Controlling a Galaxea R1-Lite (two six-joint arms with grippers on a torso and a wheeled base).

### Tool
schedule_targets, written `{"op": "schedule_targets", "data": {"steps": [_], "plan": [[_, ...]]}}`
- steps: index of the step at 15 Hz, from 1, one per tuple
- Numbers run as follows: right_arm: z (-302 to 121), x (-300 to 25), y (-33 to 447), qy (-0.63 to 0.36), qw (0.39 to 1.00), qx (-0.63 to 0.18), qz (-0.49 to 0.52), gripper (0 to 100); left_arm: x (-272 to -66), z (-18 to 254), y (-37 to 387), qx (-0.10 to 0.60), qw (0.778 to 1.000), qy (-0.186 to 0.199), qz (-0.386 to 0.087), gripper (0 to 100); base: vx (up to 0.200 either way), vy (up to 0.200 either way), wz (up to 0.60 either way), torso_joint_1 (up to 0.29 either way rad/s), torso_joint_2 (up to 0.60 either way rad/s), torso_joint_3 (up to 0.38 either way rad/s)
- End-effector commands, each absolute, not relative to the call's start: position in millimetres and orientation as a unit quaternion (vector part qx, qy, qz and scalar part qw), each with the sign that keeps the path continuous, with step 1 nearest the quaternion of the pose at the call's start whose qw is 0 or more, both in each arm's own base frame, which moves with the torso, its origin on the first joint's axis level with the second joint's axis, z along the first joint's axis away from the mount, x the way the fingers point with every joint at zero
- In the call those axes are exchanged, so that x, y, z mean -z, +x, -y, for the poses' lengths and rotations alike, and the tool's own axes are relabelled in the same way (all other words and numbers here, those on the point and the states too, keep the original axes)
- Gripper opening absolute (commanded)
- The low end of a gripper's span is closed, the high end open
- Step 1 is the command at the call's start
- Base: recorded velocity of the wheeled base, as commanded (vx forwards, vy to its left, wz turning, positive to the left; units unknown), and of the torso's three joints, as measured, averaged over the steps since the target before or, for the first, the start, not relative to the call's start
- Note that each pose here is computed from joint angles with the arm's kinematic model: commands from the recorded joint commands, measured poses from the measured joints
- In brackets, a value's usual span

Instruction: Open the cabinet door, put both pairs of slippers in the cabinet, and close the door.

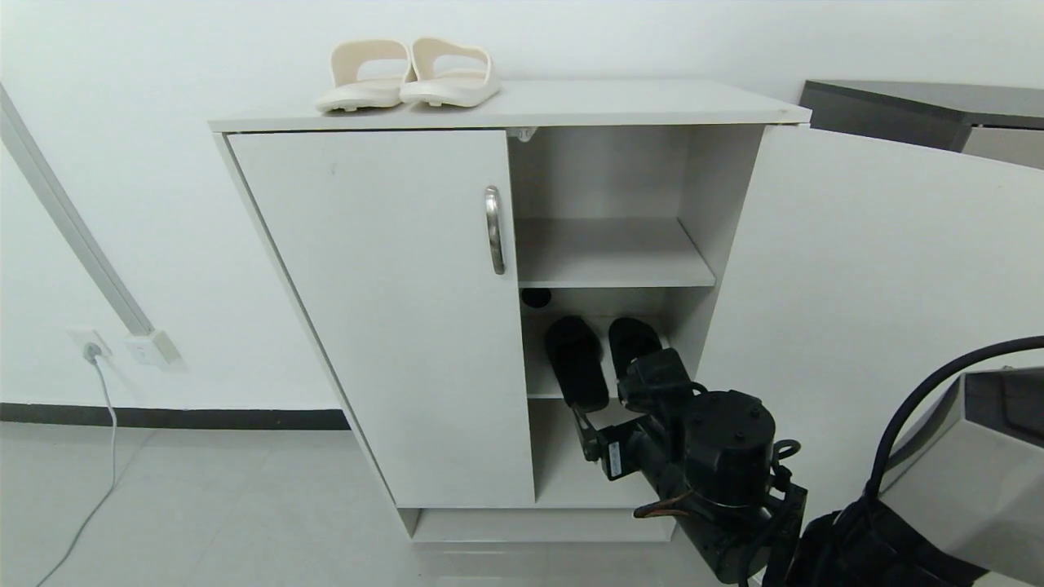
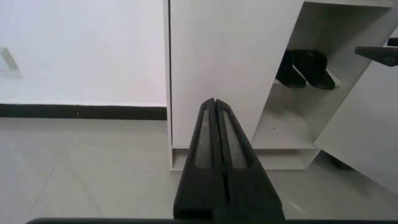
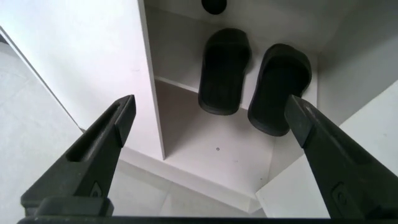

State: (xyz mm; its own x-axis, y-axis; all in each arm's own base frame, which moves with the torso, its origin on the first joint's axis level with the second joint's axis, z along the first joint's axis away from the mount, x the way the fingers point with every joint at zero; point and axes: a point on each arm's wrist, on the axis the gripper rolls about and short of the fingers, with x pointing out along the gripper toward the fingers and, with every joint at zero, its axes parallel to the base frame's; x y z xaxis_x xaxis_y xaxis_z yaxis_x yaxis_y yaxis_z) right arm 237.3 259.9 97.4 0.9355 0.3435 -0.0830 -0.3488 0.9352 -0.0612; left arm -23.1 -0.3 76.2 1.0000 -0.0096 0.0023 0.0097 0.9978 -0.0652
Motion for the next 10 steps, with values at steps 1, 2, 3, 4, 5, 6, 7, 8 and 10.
{"op": "schedule_targets", "data": {"steps": [1, 2, 3, 4, 5, 6, 7, 8, 10], "plan": [[-259.8, -96.7, 237.1, -0.039, 0.983, -0.176, -0.037, 100, -76.2, 0.3, -23.0, 0.005, 0.999, -0.033, 0.001, 0, 0.0, 0.0, 0.0, 0.0, 0.0, 0.0], [-259.8, -96.7, 237.1, -0.039, 0.983, -0.176, -0.037, 100, -76.2, 0.3, -23.0, 0.005, 0.999, -0.033, 0.001, 0, 0.0, 0.0, 0.0, 0.0, 0.0, 0.0], [-259.8, -96.7, 237.1, -0.039, 0.983, -0.176, -0.037, 100, -76.2, 0.3, -23.0, 0.005, 0.999, -0.033, 0.001, 0, 0.0, 0.0, 0.0, 0.0, 0.0, 0.0], [-259.8, -96.7, 237.1, -0.039, 0.983, -0.176, -0.037, 100, -76.2, 0.3, -23.0, 0.005, 0.999, -0.033, 0.001, 0, 0.0, 0.0, 0.0, 0.0, 0.0, 0.0], [-259.8, -96.7, 237.1, -0.039, 0.983, -0.176, -0.037, 100, -76.2, 0.3, -23.0, 0.005, 0.999, -0.033, 0.001, 0, 0.0, 0.0, 0.0, 0.0, 0.0, 0.0], [-259.8, -96.7, 237.1, -0.039, 0.983, -0.176, -0.037, 100, -76.2, 0.3, -23.0, 0.005, 0.999, -0.033, 0.001, 0, 0.0, 0.0, 0.0, 0.0, 0.0, 0.0], [-259.9, -96.1, 237.2, -0.039, 0.983, -0.176, -0.037, 100, -76.2, 0.2, -23.0, 0.004, 0.999, -0.033, 0.001, 0, 0.0, 0.2, 0.0, -0.002, 0.0, 0.002], [-260.0, -95.6, 237.3, -0.04, 0.983, -0.176, -0.038, 100, -76.2, 0.2, -23.0, 0.004, 0.999, -0.033, 0.001, 0, 0.0, 0.2, 0.0, -0.002, -0.01, 0.002], [-259.8, -95.3, 237.1, -0.04, 0.983, -0.176, -0.038, 100, -76.2, 0.2, -23.0, 0.004, 0.999, -0.033, 0.001, 0, 0.0, 0.2, 0.0, 0.012, 0.0, 0.0]]}}
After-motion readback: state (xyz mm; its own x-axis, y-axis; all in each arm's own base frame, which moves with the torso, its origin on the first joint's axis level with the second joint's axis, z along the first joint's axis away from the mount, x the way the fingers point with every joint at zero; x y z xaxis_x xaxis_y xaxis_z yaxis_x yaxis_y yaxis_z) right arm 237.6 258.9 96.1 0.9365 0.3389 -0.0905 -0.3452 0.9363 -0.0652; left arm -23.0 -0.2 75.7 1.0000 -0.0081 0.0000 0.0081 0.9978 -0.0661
